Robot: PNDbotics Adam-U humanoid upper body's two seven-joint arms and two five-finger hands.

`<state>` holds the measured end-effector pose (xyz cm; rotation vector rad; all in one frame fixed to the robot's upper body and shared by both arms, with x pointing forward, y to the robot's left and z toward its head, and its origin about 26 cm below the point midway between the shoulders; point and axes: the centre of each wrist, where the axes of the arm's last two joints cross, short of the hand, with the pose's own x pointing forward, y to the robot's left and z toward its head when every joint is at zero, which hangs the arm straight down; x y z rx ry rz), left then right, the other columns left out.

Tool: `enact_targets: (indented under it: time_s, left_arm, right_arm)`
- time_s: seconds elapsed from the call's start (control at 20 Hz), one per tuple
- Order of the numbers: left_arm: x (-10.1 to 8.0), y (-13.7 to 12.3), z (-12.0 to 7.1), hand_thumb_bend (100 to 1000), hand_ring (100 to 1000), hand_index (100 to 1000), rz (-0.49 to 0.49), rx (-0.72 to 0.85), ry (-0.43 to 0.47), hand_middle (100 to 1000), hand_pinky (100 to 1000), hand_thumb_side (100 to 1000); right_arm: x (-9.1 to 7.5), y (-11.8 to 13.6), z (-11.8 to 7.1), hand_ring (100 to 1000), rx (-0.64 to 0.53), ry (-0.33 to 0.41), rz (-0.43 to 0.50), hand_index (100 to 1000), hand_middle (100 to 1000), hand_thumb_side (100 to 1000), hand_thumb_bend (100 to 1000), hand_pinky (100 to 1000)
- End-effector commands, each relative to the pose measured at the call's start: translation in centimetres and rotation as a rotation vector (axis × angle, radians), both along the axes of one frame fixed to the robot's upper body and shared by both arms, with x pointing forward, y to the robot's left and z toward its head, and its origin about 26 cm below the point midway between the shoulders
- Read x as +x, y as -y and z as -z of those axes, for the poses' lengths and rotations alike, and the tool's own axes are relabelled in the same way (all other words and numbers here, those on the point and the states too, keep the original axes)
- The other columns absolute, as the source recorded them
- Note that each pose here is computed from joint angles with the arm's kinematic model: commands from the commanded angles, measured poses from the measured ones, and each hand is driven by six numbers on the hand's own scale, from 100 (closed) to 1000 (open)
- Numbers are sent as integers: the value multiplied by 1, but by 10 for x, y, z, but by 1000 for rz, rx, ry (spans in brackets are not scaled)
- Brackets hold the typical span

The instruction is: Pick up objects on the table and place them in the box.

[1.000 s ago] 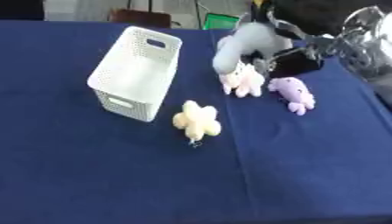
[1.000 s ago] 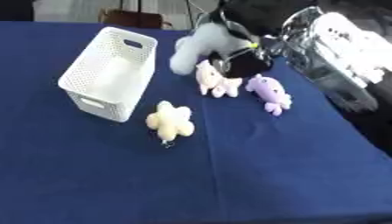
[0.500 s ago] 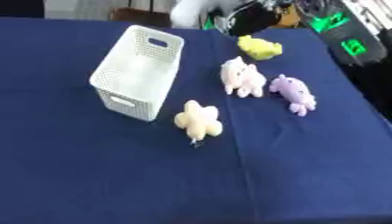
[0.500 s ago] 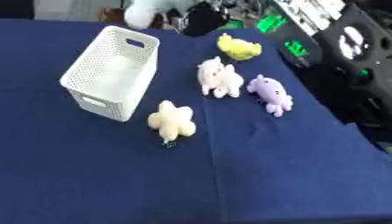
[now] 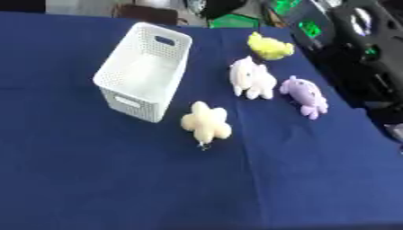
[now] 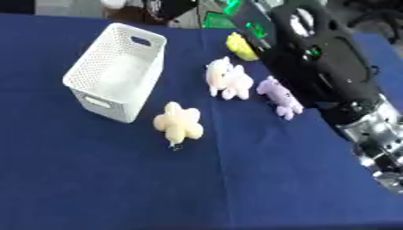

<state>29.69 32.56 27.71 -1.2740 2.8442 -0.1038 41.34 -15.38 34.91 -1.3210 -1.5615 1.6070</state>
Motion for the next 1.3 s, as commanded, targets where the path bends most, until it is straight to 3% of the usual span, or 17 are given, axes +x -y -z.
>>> enact_targets:
  time_s: [0.05, 0.45, 0.75, 1.1, 1.3]
  left_arm:
    - [-3, 2, -12, 100, 948, 851, 16, 26, 36, 888, 850, 781]
    - [-1, 9, -21, 100, 948, 850, 58, 20, 74, 887, 849, 776]
    - [0, 12, -25, 100, 949, 849, 75, 15, 92, 887, 848, 771]
    - [0, 11, -25, 100, 949, 849, 69, 11, 93, 887, 847, 768]
    - [0, 11, -25, 100, 948, 849, 69, 10, 91, 887, 847, 766]
  right_arm:
    - [14, 0, -6, 831, 27, 49, 23, 503, 358, 518, 100, 874]
    - [49, -4, 20, 832, 70, 66, 32, 492, 350, 543, 100, 880]
    - [66, -2, 39, 839, 74, 60, 10, 501, 358, 557, 100, 885]
    - [70, 3, 43, 852, 53, 37, -7, 534, 391, 570, 100, 886]
    - [70, 4, 43, 884, 36, 5, -14, 600, 463, 666, 100, 891]
